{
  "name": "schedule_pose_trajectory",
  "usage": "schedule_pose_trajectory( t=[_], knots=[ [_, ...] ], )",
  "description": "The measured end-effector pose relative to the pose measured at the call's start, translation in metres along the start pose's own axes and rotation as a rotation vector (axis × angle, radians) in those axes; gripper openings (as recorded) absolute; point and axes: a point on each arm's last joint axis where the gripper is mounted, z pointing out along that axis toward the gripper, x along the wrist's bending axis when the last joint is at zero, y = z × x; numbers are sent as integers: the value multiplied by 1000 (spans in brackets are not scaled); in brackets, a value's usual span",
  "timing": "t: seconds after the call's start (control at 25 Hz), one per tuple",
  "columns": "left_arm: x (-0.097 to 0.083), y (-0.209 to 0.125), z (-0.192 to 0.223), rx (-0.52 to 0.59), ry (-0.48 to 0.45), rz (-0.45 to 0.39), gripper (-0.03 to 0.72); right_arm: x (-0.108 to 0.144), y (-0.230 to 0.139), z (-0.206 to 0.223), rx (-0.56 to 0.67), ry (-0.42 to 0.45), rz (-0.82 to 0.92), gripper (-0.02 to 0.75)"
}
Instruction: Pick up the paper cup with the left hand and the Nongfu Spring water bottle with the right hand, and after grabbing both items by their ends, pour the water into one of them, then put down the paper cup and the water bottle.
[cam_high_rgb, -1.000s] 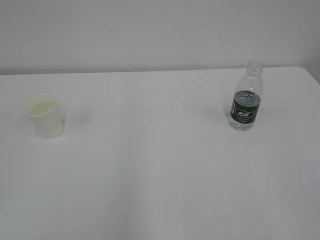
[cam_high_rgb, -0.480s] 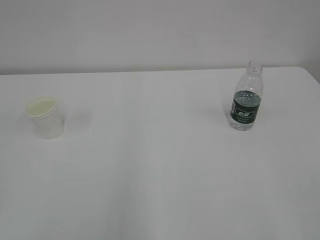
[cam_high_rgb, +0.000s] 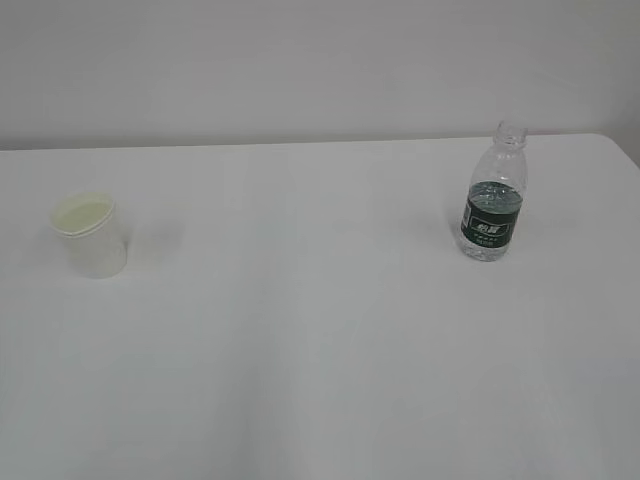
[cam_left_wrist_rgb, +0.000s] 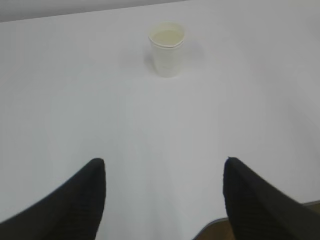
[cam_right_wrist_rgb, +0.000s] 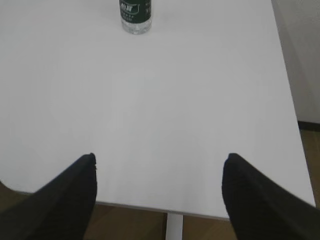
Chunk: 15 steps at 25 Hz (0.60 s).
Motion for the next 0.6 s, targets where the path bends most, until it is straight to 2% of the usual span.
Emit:
schedule_pose_trajectory(
  t=[0.16, 0.6],
  knots=[
    [0, 0, 0, 2, 0, 0, 522, 0, -7, -10, -86, -9, 12, 593],
    [0, 0, 0, 2, 0, 5, 513, 0, -8, -10, -92, -9, 20, 593]
  ],
)
